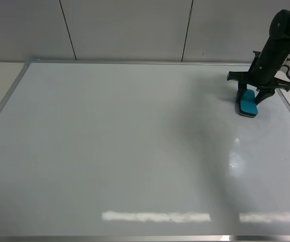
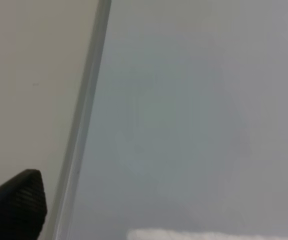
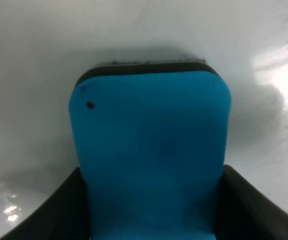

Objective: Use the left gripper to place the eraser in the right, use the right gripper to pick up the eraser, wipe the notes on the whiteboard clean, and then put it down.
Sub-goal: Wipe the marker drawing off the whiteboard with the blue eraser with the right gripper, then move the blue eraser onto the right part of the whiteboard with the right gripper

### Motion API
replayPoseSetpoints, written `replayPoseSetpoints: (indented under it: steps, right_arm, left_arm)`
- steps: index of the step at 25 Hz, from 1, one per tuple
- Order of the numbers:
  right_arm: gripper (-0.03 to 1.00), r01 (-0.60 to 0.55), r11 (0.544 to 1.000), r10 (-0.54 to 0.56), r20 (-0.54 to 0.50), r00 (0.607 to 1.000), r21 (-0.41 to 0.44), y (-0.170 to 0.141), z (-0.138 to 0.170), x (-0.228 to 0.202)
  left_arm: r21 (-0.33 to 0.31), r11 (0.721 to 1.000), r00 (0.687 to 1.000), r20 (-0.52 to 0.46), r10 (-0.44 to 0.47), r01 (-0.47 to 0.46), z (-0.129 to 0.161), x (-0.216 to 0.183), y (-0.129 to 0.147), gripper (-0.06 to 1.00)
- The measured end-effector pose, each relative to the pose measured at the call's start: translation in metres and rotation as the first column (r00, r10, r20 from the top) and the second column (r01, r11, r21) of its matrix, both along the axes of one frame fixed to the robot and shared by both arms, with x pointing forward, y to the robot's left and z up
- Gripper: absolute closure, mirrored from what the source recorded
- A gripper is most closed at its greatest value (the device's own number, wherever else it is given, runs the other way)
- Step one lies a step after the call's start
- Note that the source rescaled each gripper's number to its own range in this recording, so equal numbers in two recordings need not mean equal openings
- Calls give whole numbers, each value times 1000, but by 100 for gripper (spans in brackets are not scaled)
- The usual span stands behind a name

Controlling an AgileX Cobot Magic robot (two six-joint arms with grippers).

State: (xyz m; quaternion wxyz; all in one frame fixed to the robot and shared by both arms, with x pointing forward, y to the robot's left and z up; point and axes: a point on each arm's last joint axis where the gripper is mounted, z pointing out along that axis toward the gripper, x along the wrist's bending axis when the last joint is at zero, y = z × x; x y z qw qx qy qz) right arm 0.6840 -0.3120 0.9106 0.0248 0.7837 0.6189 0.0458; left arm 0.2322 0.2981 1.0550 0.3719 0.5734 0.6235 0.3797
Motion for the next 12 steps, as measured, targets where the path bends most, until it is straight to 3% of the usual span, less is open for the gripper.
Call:
replayPoseSetpoints:
  steps: [3, 9, 12]
  right_arm:
    - [97, -35, 999, 35, 16, 999, -1, 12, 17, -4]
    - [97, -152, 988, 152, 112, 982, -11, 62, 85, -24]
    - [97, -204, 979, 204, 101, 974, -12, 84, 89, -42]
  left_arm:
    - [0, 1000, 1000, 0, 0, 0, 0, 0, 0, -6]
    - [1, 1000, 1000, 0, 1, -1, 0, 0, 0, -6]
    - [1, 1000, 1000, 0, 1, -1, 0, 0, 0, -6]
